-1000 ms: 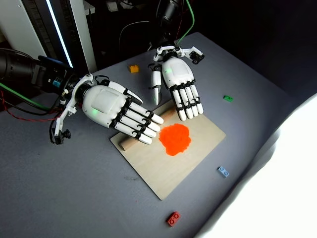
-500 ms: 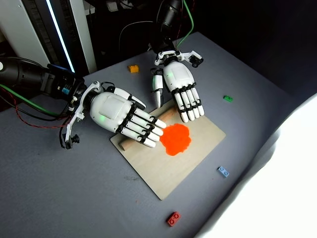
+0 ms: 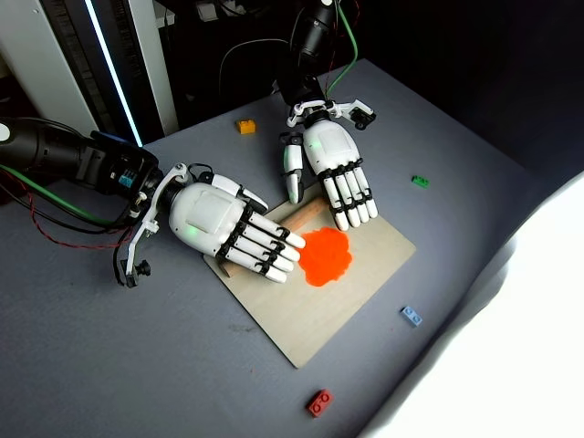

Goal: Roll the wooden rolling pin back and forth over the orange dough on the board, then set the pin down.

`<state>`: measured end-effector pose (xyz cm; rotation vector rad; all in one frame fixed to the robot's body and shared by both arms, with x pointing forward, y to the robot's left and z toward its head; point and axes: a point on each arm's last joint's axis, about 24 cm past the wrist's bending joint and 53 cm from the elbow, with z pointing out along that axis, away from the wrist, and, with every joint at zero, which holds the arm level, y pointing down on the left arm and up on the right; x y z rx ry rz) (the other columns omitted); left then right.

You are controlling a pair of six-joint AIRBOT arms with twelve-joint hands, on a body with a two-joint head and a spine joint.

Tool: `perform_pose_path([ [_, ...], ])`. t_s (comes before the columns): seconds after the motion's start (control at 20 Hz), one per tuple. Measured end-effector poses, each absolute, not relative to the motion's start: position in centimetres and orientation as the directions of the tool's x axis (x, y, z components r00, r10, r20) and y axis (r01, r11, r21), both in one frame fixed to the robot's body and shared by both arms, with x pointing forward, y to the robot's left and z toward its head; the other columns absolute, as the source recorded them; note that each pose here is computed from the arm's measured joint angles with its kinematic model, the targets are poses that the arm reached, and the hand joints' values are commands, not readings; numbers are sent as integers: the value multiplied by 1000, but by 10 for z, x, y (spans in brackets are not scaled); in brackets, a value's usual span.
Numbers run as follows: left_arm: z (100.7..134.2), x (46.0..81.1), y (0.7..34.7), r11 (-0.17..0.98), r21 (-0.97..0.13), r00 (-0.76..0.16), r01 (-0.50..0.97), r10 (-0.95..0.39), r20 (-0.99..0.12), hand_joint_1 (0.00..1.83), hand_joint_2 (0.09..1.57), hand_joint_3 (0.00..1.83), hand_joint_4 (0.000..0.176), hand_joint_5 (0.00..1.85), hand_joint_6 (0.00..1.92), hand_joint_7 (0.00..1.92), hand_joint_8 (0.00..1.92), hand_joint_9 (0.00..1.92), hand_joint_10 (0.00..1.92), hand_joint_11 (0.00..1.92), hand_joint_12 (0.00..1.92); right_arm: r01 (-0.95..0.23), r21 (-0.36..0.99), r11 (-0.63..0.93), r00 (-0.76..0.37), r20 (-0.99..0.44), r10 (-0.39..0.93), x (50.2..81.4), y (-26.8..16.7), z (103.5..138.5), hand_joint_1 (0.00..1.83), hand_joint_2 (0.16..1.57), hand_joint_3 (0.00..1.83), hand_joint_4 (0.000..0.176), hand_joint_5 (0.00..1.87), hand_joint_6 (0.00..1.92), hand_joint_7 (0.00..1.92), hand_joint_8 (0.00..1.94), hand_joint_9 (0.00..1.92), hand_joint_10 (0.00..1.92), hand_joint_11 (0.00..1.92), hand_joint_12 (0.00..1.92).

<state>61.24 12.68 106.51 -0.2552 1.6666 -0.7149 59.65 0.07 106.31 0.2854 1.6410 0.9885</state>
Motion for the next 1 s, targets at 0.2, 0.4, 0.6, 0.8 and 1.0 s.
perform_pose_path([
  [0.2, 1062, 612, 123, 781, -583, -240, 224, -536, -810, 0, 1403, 14, 0, 0, 0, 0, 0, 0, 0, 0, 0, -306, 724, 618, -334, -690, 642, 598, 4, 1058, 0, 1514, 34, 0, 39, 9, 29, 6, 6, 3, 0, 0],
  [0.4, 1061, 612, 121, 781, -582, -241, 227, -534, -811, 0, 1401, 12, 0, 0, 0, 0, 0, 0, 0, 0, 0, -314, 714, 626, -310, -700, 643, 605, 5, 1055, 0, 1513, 29, 0, 35, 7, 21, 2, 0, 0, 0, 0],
  [0.6, 1061, 614, 121, 781, -581, -235, 227, -536, -811, 0, 1398, 9, 0, 0, 0, 0, 0, 0, 0, 0, 0, -318, 709, 629, -276, -704, 654, 612, 5, 1056, 0, 1509, 24, 0, 39, 7, 29, 4, 14, 6, 0, 0],
  [0.8, 1062, 616, 118, 778, -584, -236, 234, -537, -810, 0, 1393, 6, 0, 0, 0, 0, 0, 0, 0, 0, 0, -319, 716, 621, -275, -697, 662, 610, 10, 1057, 0, 1507, 19, 0, 45, 8, 38, 7, 20, 7, 0, 0],
  [1.0, 1063, 622, 115, 772, -591, -236, 234, -544, -805, 0, 1395, 6, 0, 0, 0, 0, 0, 0, 0, 0, 0, -326, 712, 622, -271, -700, 660, 612, 12, 1057, 0, 1507, 16, 0, 47, 7, 33, 2, 15, 3, 0, 0],
])
